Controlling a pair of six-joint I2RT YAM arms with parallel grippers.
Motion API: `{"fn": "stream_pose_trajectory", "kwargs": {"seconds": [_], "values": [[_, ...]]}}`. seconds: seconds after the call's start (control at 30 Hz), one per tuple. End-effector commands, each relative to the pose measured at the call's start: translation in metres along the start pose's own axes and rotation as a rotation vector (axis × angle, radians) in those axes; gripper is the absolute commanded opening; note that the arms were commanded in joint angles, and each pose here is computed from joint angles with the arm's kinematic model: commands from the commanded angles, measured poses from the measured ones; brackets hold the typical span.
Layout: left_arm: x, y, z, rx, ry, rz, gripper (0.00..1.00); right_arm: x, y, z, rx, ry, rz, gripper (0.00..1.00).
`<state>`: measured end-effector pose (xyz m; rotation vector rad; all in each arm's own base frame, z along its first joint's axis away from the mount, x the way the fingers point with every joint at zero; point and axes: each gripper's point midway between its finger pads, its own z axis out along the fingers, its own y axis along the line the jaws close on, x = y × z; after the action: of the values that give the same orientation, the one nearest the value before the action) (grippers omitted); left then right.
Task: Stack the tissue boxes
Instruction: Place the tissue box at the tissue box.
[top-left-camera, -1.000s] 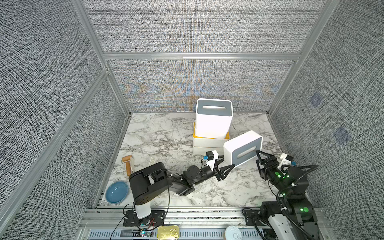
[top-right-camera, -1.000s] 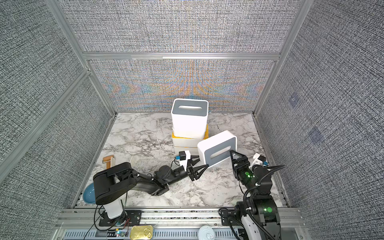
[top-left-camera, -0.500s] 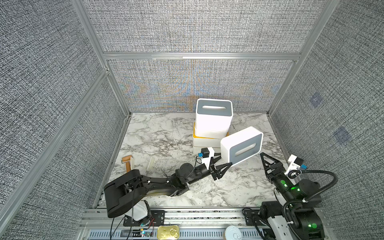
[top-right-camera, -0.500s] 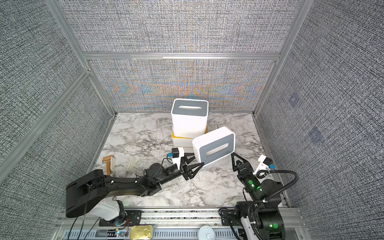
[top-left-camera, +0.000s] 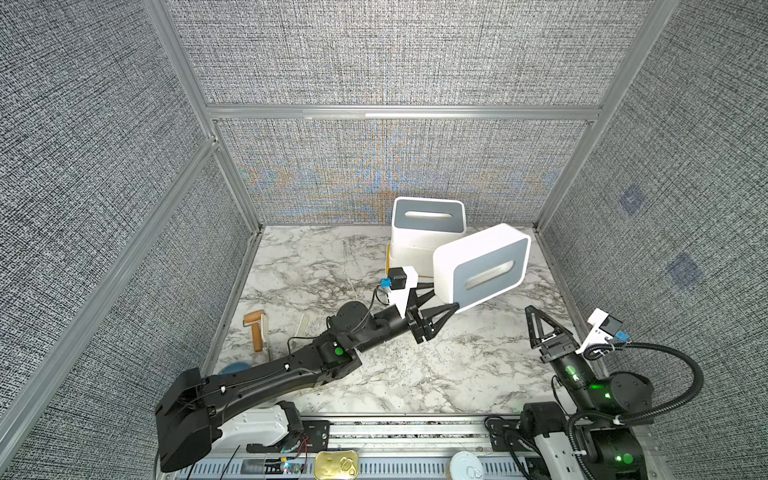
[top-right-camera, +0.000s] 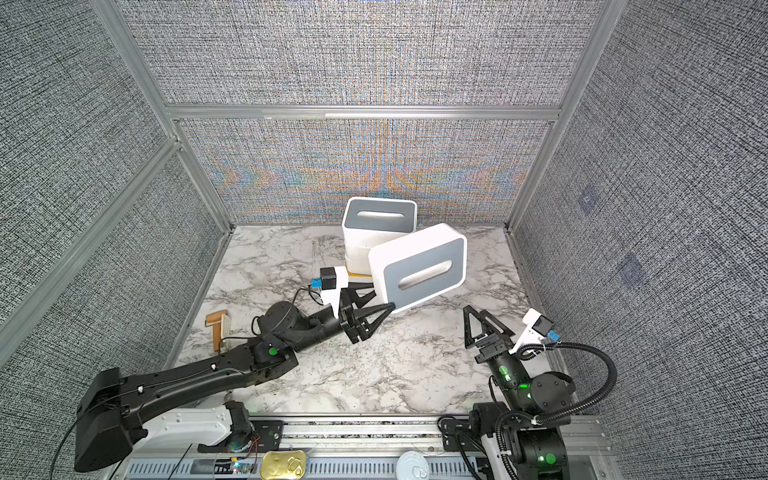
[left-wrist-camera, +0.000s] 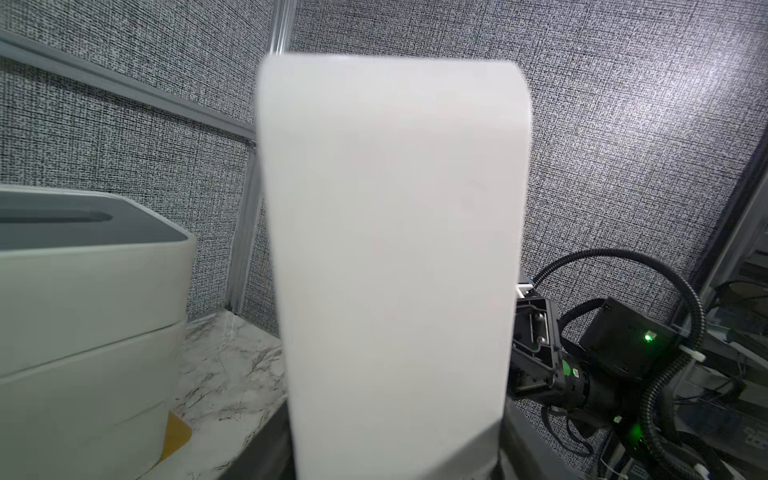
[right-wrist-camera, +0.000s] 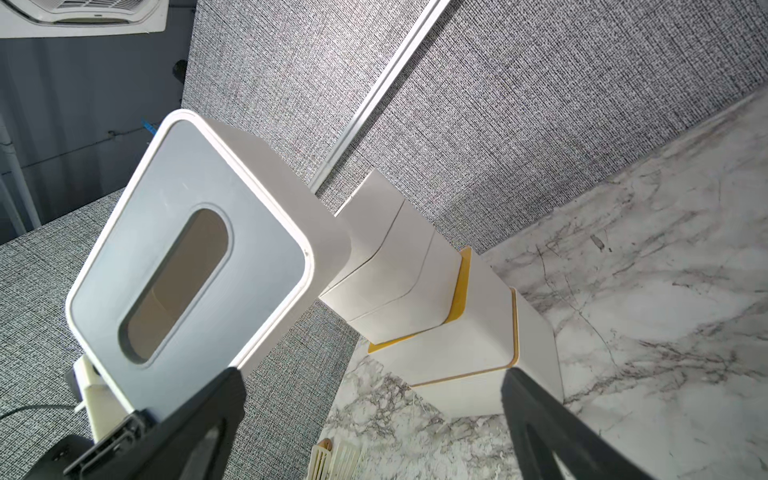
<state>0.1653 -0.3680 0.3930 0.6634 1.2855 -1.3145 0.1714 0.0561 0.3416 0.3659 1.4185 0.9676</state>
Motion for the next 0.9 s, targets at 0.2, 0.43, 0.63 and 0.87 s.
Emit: {"fn": "stream_pose_trajectory", "kwargs": {"seconds": [0.2, 0.43, 0.63, 0.87], "values": [[-0.042, 0.01, -0.007, -0.045, 0.022, -0.016, 0.5, -0.008, 0.032, 0.031, -0.185, 0.02, -0.073, 0.99], [-0.075, 0.034, -0.006, -0.11, 0.046, -0.068, 0.49, -0.01, 0.036, 0.057, -0.237, 0.044, -0.053, 0.99], [-0.098, 0.059, -0.003, -0.141, 0.09, -0.154, 0.48, -0.015, 0.038, 0.057, -0.218, 0.027, -0.087, 0.99], [-0.123, 0.085, -0.002, -0.117, 0.153, -0.277, 0.44, -0.02, 0.041, 0.059, -0.21, 0.018, -0.103, 0.99]]}}
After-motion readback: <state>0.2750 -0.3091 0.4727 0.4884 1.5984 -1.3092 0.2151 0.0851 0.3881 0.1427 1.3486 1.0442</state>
